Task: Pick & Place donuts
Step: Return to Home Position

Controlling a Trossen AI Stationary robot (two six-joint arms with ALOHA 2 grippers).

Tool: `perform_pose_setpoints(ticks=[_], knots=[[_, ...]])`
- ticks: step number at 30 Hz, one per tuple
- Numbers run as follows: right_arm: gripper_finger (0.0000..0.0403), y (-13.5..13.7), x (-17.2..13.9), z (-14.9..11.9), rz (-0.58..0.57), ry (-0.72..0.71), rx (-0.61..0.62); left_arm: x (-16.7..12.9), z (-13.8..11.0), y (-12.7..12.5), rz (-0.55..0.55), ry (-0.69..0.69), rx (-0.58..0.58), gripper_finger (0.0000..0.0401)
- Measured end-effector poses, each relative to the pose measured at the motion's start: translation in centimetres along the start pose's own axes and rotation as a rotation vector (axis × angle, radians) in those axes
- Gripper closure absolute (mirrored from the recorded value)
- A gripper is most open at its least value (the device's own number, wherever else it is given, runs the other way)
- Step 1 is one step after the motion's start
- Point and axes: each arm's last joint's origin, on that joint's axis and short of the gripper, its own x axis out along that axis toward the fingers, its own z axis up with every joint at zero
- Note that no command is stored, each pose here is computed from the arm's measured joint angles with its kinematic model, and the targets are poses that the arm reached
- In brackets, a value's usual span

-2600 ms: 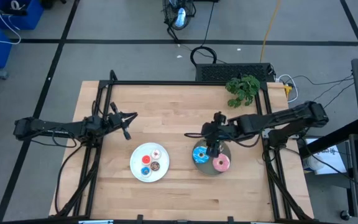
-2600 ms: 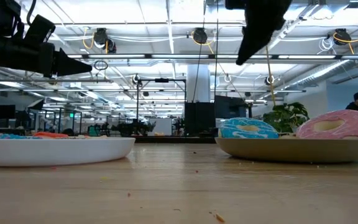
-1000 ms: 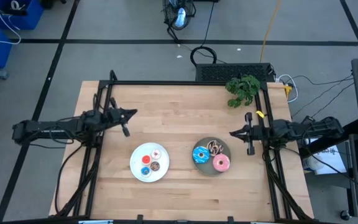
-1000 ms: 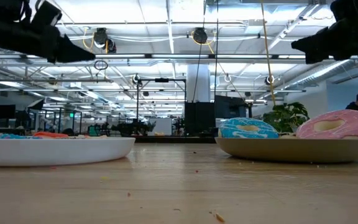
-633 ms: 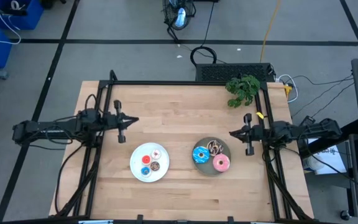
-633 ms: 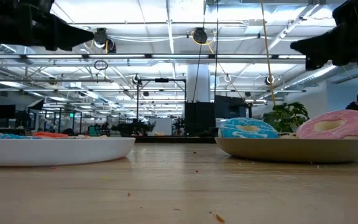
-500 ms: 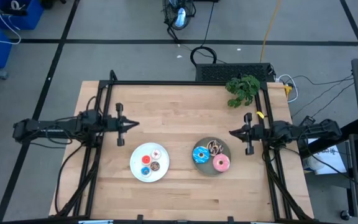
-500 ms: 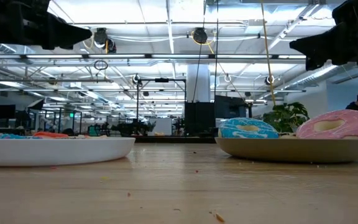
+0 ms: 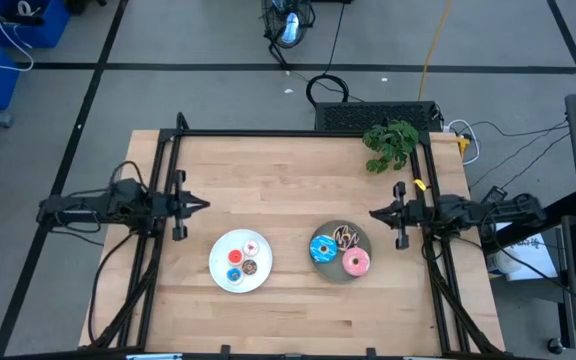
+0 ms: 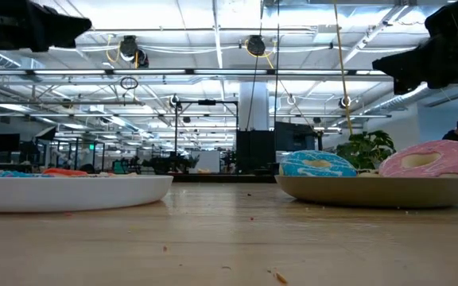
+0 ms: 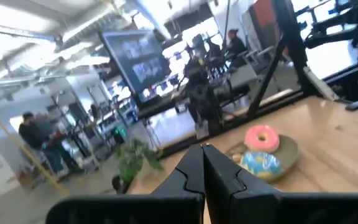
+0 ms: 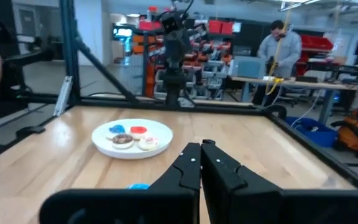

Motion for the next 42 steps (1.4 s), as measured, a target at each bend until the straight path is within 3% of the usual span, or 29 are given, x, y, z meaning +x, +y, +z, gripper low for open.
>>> perform_pose_setpoints(ticks=[11,26,33,42], knots=[[0.0403,0.0,-0.1,0.0,-0.009,0.001,0.006,-0.2,-4.4,-1.3,0.011,0.050,-0.115,0.0400],[0.0403,0.0,0.0,-0.1,-0.008,-0.001,0.042,-0.2,-4.8,-1.5,-0.024,0.079,-0.169,0.0401],[0.0403,0.0,0.0,0.0,-0.010,-0.013,0.027,-0.2,-4.9,-1.3,0.051,0.108,-0.207,0.0390],[0.0403,-0.1,-0.1,0.2,-0.012,-0.029,0.034,-0.2,-4.9,-1.3,0.057,0.105,-0.323,0.0372]])
